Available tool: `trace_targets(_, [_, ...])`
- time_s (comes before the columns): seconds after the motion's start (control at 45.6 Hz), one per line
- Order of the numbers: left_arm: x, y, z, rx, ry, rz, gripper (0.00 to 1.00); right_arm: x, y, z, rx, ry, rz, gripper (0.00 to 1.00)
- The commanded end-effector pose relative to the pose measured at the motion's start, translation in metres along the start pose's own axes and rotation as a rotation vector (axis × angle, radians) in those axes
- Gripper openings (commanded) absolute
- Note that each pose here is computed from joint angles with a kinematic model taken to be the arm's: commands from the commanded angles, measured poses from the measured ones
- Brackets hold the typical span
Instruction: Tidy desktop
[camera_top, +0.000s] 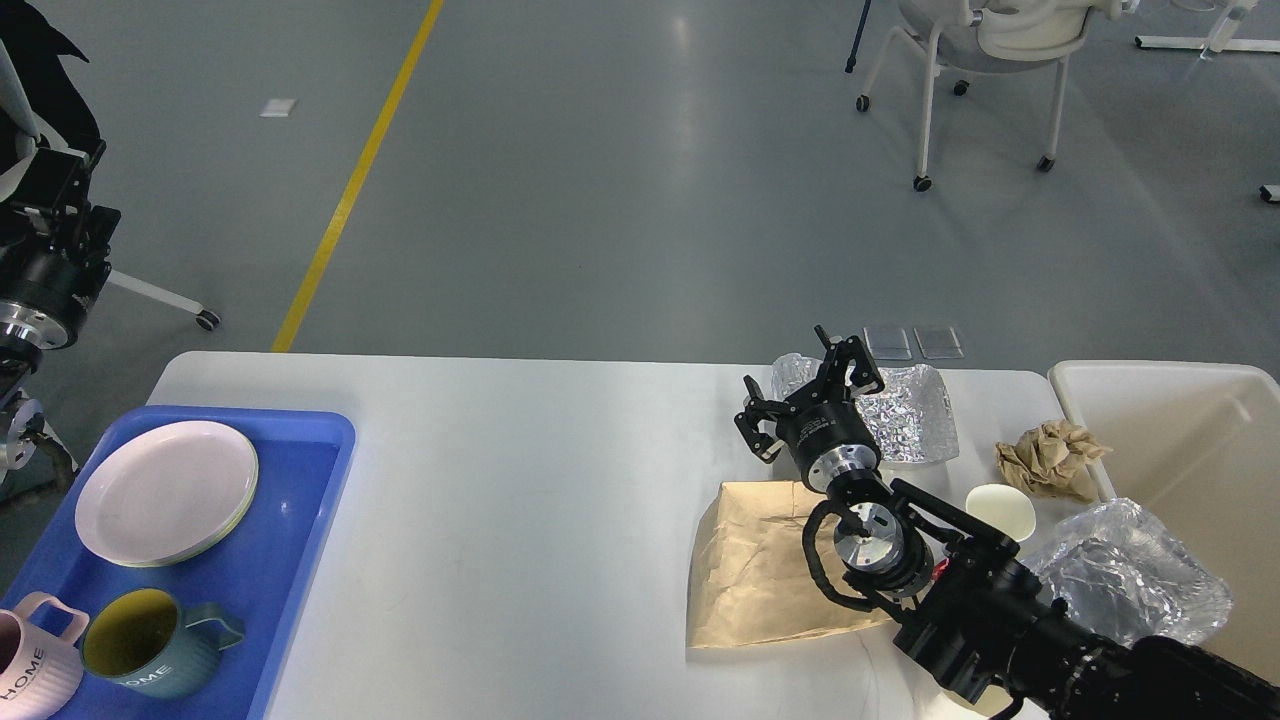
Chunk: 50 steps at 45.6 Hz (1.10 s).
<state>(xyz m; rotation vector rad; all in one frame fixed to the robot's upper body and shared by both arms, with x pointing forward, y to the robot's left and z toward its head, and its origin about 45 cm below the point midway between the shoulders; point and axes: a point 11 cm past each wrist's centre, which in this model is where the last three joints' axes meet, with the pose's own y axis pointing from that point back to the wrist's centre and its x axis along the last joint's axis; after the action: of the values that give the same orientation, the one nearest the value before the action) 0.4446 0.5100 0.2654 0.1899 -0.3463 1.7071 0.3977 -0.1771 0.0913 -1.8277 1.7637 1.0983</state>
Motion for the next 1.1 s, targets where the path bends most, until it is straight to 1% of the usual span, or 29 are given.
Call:
trace_targets(0.0, [-0.001, 0.003, -0.018, 0.09, 0.206, 0.111, 0.96, 0.0, 0.0, 0.0, 0.0, -0.001, 0.001, 1.0])
trace_targets(0.11, [-0.001, 0.006, -0.034, 0.208, 0.354, 0.171, 0.96, 0.0, 0.0, 0.0, 0.0, 0.0, 0.0, 1.0])
trace_targets(0.241, [-0.012, 0.007, -0.044, 0.302, 0.392, 0.155, 0.96, 0.0, 0.0, 0.0, 0.0, 0.0, 0.0, 1.0])
trace_targets(0.307, [-0.022, 0.006, -0.046, 0.302, 0.4, 0.141, 0.96, 0.0, 0.0, 0.0, 0.0, 0.0, 0.0, 1.0])
trace_targets(0.461, [-0.019, 0.008, -0.047, 0.299, 0.406, 0.152, 0.96, 0.0, 0.0, 0.0, 0.0, 0.0, 0.0, 1.0])
trace_targets(0.592, [-0.026, 0.005, -0.045, 0.292, 0.418, 0.142, 0.96, 0.0, 0.0, 0.0, 0.0, 0.0, 0.0, 1.0])
trace_targets(0.746, [-0.046, 0.002, -0.046, 0.299, 0.43, 0.109, 0.96, 0.0, 0.0, 0.0, 0.0, 0.0, 0.0, 1.0])
trace_targets(0.768, [-0.055, 0.001, -0.047, 0.301, 0.44, 0.098, 0.96, 0.0, 0.0, 0.0, 0.0, 0.0, 0.0, 1.0])
trace_targets(0.856, [-0.067, 0.0, -0.047, 0.303, 0.455, 0.082, 0.96, 0.0, 0.0, 0.0, 0.0, 0.0, 0.0, 1.0])
trace_targets(1.075, [-0.064, -0.002, -0.039, 0.221, 0.465, 0.105, 0.96, 0.0, 0.0, 0.0, 0.0, -0.001, 0.001, 1.0])
